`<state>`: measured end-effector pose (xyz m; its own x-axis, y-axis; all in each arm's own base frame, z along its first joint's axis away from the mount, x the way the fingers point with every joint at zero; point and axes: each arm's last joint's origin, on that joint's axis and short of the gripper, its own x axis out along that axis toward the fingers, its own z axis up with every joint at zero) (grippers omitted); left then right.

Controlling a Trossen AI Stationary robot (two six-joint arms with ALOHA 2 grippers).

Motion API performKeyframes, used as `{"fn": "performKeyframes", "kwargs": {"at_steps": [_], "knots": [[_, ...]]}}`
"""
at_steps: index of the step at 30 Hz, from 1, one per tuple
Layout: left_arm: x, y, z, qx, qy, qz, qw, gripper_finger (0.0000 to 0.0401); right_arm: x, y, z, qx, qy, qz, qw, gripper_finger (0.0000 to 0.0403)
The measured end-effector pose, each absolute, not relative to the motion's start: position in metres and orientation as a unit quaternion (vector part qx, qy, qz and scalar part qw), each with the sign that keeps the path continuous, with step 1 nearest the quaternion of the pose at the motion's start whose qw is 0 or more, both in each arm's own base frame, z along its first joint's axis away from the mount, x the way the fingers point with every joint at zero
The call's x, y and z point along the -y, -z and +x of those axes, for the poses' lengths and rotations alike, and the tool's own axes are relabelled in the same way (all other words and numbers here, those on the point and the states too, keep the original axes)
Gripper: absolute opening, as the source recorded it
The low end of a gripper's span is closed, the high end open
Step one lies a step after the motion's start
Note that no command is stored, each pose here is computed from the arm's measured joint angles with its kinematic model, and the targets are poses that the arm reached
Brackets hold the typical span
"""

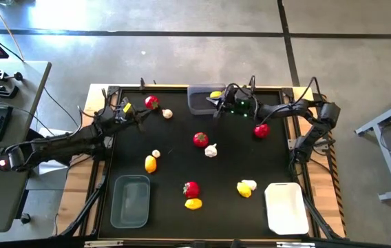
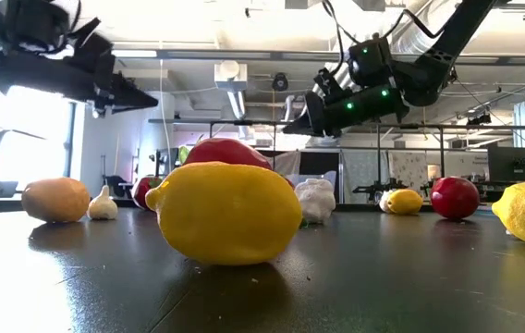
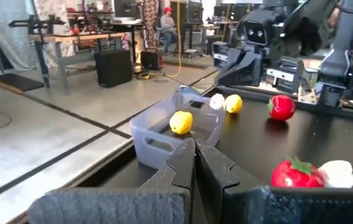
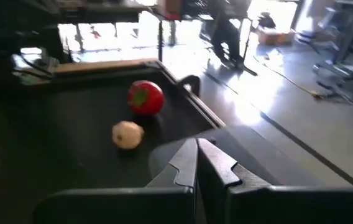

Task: Sort produce into baskets
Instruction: Put the top left garlic into the white bin

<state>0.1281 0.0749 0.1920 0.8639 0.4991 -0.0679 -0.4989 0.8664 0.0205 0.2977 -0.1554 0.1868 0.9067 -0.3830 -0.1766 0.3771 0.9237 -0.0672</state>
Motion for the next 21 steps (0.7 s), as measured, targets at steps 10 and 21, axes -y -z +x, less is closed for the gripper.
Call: {"fn": "performKeyframes", "kwargs": {"at_steps": [10,21], "knots": [[-0.106,-0.215,0.165,-0.22,-0.235,0.016,0.947,0.0,0.158,-0.189,0.296,-0.082,0.162,-0.026,0.983,0.0],[-0.153,-0.224,0.204,-0.441,-0.183,-0.019,0.878,0.0001,0.158,-0.189,0.297,-0.085,0.16,-0.028,0.983,0.0]]}}
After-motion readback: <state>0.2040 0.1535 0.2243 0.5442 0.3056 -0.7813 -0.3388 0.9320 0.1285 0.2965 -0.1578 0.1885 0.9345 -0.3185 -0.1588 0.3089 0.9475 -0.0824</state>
